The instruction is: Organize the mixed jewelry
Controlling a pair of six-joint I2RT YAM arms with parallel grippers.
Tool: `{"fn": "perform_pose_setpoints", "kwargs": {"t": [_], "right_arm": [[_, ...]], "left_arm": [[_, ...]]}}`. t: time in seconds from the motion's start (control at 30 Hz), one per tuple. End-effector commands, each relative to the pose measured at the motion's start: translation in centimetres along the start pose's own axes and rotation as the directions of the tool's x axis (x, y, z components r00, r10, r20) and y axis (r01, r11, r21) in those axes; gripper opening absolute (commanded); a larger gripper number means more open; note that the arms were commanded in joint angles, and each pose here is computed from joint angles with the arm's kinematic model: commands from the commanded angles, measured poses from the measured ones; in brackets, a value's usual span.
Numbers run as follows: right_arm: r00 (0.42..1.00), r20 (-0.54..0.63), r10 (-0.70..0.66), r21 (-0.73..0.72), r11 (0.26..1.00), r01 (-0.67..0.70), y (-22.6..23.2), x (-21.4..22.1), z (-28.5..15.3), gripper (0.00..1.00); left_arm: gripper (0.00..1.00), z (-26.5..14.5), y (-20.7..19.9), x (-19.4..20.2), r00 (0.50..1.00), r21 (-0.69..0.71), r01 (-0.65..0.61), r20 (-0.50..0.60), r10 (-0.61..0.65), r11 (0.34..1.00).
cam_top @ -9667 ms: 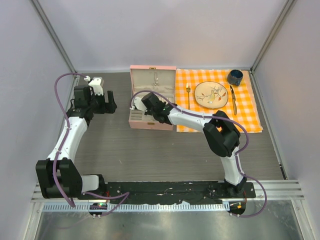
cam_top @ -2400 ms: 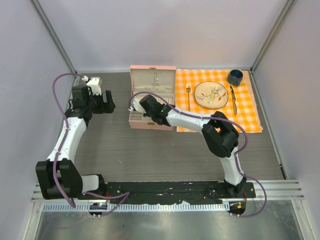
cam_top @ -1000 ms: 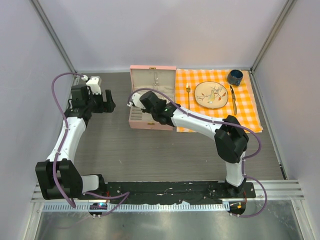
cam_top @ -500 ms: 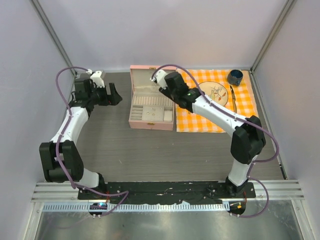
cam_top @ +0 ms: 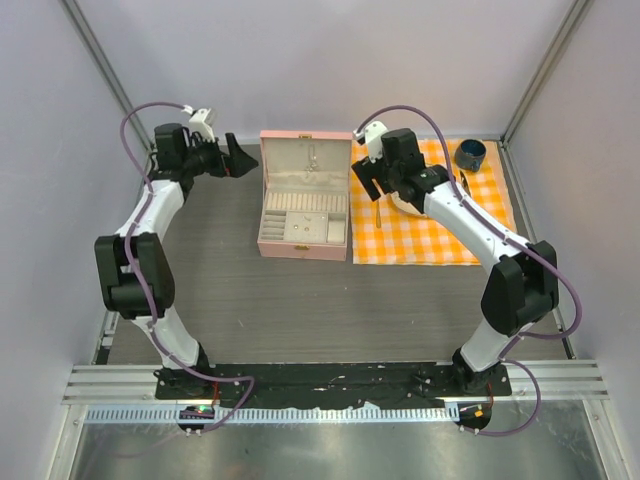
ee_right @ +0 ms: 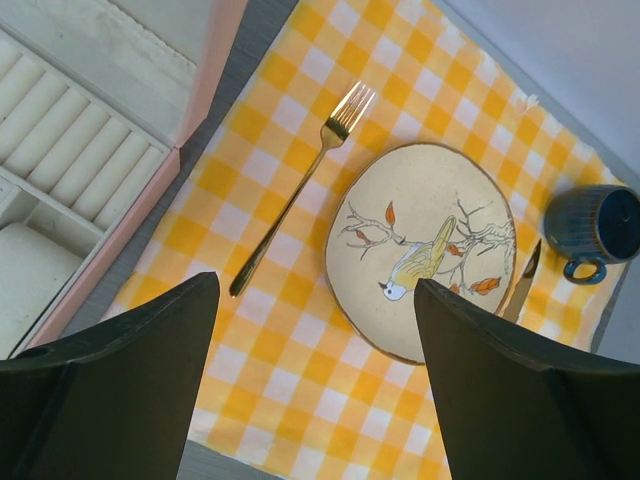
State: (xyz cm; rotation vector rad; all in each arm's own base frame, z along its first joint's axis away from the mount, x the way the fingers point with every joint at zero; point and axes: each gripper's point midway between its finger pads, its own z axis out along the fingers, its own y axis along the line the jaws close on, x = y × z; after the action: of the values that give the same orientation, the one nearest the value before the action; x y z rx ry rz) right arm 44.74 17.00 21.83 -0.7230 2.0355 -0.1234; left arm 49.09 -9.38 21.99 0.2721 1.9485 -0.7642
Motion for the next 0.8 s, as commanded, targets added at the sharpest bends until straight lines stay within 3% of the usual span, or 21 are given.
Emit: {"fn": "perform_pose_setpoints", "kwargs": {"t": [0.0, 0.4, 0.77], "right_arm": [[0.998, 0.013, 0.059, -0.036, 0.998, -0.059, 0.1, 0.3, -1.2, 0.85], [0.996, -0.058, 0.073, -0.054, 0.996, -0.077, 0.0, 3.2, 0.0, 0.86], [0.995, -0.074, 0.074, -0.071, 0.994, -0.079, 0.3, 3.4, 0.6, 0.86]], "left_arm": [[1.00, 1.9, -2.4, -3.1, 0.992, 0.151, -0.105, 0.082, 0.093, 0.983], [1.00, 7.8, -3.3, -2.6, 0.976, 0.218, -0.203, 0.125, 0.179, 0.955], [1.00, 7.7, -4.2, -2.1, 0.973, 0.261, -0.206, 0.157, 0.170, 0.943]]}}
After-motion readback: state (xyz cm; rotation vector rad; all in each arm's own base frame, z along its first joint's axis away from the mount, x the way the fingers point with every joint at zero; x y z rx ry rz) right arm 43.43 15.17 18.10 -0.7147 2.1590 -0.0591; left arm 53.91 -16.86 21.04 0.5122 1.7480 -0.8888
